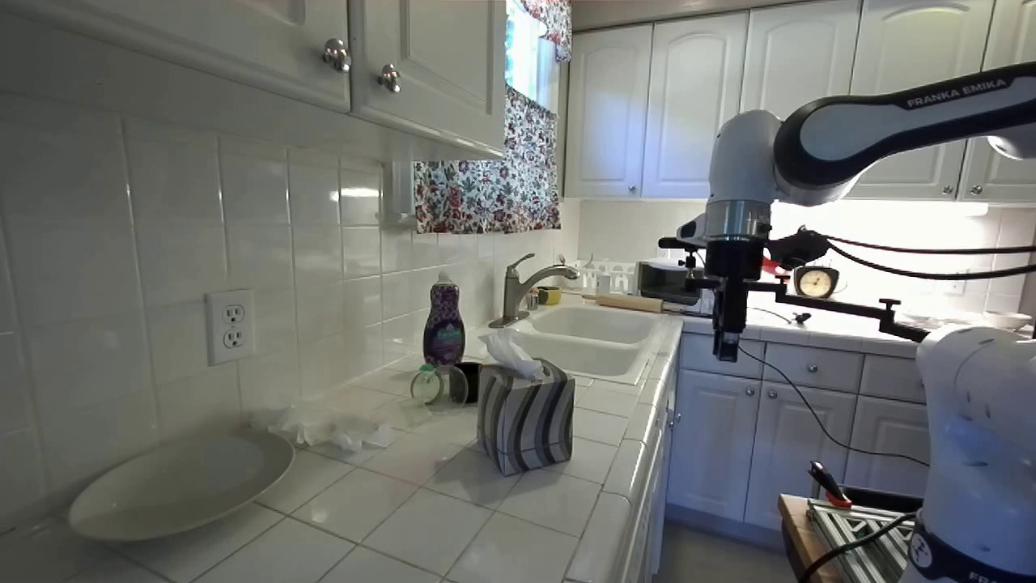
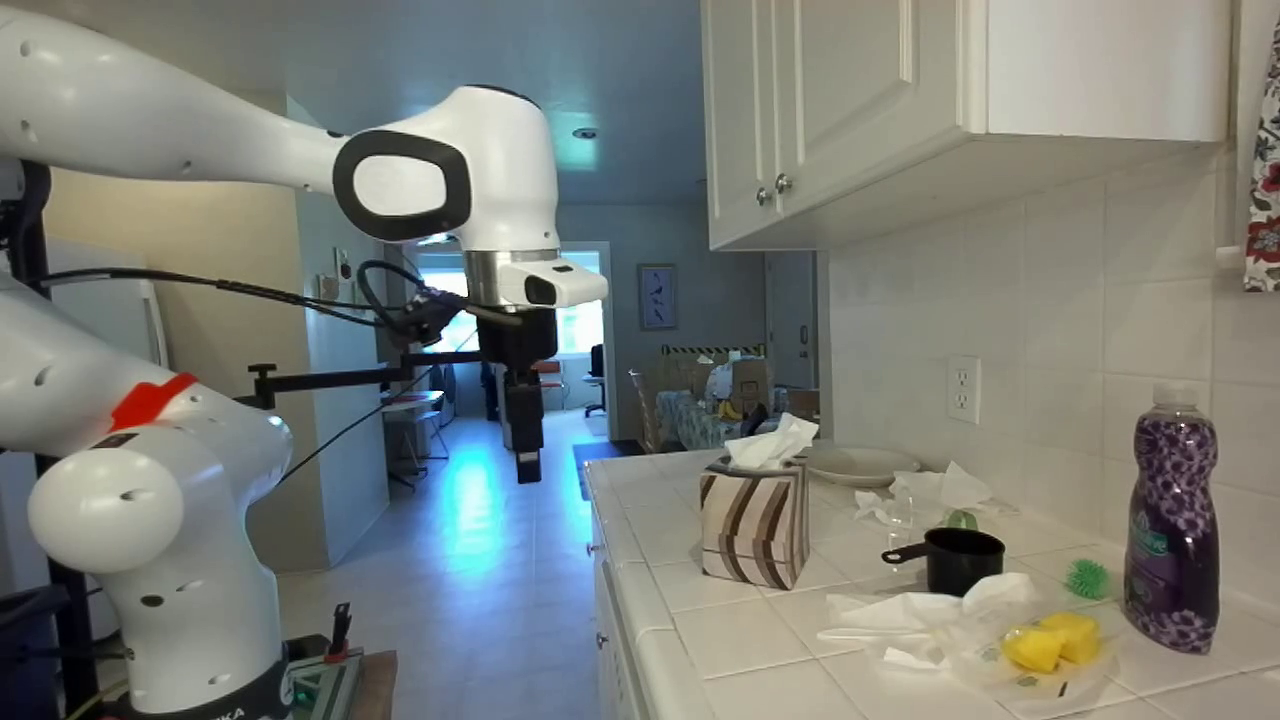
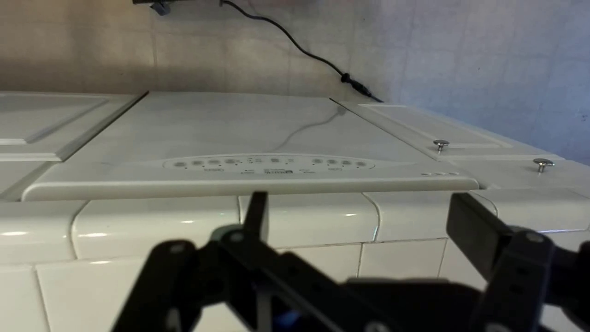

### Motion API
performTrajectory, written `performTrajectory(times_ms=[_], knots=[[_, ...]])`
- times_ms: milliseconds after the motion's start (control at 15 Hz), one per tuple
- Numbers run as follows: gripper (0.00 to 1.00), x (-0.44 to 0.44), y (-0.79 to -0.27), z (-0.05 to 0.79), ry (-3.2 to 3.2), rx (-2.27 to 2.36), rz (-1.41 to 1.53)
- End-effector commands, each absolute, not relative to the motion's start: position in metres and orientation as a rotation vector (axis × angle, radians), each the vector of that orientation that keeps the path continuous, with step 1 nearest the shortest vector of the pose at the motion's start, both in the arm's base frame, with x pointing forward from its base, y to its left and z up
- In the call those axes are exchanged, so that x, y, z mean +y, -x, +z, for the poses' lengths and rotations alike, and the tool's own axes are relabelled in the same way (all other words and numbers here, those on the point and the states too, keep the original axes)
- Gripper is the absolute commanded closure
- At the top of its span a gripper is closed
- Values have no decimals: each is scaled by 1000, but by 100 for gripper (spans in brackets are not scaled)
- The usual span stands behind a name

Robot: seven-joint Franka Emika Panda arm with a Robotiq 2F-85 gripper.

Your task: Remove one piece of tissue from the tissue box

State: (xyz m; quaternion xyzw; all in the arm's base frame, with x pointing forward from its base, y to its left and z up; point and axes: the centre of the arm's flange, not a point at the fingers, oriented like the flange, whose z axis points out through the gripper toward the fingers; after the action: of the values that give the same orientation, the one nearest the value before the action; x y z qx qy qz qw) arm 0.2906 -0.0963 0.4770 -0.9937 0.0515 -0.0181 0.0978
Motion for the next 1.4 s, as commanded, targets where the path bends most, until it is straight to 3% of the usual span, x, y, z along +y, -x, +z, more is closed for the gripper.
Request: performTrajectory(times_ms=[0, 667, 1333], knots=[[0, -125, -289, 502, 3066, 8, -22], [0, -144, -337, 522, 3161, -517, -195], [0, -139, -336, 518, 3194, -492, -235]])
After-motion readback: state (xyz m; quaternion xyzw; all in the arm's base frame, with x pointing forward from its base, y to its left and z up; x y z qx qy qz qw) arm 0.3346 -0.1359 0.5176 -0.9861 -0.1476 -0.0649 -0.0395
